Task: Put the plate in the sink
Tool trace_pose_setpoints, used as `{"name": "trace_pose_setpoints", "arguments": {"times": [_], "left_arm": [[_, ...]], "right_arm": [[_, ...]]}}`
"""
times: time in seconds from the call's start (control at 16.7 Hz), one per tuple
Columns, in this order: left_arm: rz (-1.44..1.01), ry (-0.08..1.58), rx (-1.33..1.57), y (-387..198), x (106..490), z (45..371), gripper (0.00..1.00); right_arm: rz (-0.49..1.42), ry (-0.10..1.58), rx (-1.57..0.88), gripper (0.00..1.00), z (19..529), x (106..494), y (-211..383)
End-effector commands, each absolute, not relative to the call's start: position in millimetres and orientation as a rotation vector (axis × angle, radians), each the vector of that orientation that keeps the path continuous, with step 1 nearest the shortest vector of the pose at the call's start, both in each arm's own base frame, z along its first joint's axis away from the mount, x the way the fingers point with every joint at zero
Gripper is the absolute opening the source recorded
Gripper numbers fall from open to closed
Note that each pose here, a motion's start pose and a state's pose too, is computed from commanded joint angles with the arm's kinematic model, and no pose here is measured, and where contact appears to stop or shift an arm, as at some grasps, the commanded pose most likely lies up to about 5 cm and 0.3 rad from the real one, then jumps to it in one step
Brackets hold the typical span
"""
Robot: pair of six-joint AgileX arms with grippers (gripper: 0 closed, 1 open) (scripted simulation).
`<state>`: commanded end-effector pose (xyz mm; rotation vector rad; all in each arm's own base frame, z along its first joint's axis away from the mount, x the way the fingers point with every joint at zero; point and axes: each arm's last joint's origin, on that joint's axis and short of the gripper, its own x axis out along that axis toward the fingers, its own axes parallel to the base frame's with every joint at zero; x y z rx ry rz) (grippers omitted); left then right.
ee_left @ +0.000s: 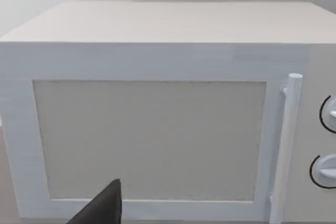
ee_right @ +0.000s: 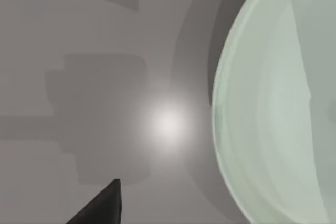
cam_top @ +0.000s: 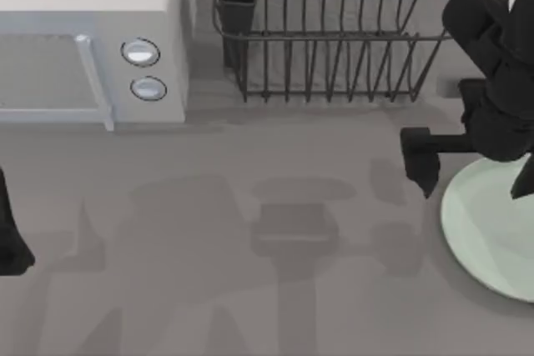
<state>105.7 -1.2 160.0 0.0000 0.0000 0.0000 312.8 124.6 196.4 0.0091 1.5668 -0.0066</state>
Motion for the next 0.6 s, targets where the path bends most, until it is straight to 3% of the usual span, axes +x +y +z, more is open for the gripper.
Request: {"name": "trace_pose_setpoints", "arguments": {"times": [0.36,0.6], "left_arm": [[0.000,0.000,0.000,-1,106,160,1.00],[0.000,0.000,0.000,-1,106,160,1.00]], "right_arm": [[-0.011,1.571,0.011,1.00,195,314,123],[-0.012,1.577,0.008,1.00,162,317,125]]}}
